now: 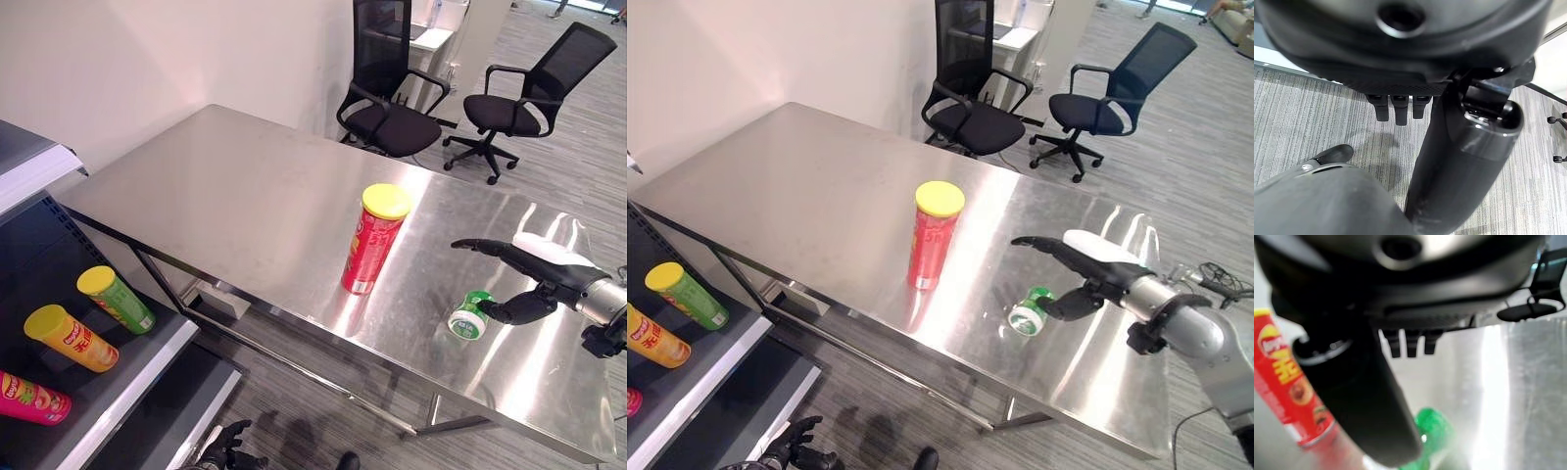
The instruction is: Put the goods on the table back onto the shelves and tidy them up.
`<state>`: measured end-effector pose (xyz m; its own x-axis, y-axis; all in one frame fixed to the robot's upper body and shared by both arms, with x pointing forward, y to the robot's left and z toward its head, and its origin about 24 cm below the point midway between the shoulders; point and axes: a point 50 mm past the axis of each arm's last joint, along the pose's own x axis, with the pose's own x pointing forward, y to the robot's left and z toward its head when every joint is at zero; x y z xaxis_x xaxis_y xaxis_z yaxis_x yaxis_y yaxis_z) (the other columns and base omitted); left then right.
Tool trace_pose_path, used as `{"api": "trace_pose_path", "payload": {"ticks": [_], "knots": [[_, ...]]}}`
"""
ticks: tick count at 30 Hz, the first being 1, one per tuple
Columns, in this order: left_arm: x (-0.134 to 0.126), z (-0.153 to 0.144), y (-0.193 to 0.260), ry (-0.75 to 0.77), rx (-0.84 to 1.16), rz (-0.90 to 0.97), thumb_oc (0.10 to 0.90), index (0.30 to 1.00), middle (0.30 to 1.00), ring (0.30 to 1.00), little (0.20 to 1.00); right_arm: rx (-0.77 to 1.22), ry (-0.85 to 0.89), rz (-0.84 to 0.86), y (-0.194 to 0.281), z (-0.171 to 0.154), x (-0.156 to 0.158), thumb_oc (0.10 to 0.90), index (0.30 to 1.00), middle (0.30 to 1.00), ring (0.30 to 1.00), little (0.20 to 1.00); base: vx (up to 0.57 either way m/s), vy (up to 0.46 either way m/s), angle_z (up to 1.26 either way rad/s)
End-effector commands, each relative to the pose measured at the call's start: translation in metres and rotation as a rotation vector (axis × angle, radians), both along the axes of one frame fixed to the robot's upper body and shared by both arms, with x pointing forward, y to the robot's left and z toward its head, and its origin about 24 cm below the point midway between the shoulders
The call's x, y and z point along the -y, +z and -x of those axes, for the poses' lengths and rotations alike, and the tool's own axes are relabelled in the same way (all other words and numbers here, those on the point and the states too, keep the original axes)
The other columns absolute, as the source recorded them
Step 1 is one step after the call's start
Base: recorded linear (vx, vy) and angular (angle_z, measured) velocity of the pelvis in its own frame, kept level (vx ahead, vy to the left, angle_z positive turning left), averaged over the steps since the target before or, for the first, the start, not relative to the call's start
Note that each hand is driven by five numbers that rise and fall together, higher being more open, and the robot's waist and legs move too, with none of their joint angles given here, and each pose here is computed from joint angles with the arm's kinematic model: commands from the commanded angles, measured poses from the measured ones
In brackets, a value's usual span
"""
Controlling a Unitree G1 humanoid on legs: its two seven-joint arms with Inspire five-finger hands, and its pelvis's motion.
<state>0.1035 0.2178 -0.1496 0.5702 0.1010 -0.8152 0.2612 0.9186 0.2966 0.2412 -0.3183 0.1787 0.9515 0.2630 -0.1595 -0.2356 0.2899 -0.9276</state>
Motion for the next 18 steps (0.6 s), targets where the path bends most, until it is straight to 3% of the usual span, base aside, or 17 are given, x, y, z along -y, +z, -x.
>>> {"api": "trace_pose_path", "payload": {"ticks": [1, 10, 18], "knots": [[-0.006, -0.011, 0.008, -0.099, 0.073, -0.061, 0.800, 0.900, 0.900, 0.900, 0.900, 0.376, -0.026, -0.085, 0.060, -0.009, 0.002, 0.800, 0.900, 0.900, 0.900, 0.900, 0.00, 0.000, 0.00], [-0.011, -0.013, 0.010, -0.113, 0.077, -0.072, 0.800, 0.900, 0.900, 0.900, 0.900, 0.593, -0.015, -0.201, 0.105, -0.002, 0.003, 0.800, 0.900, 0.900, 0.900, 0.900, 0.00, -0.001, 0.00], [-0.012, -0.008, 0.009, -0.091, 0.061, -0.048, 0.800, 0.900, 0.900, 0.900, 0.900, 0.438, 0.080, -0.112, 0.107, 0.007, -0.011, 0.800, 0.900, 0.900, 0.900, 0.900, 0.00, 0.000, 0.00]]}}
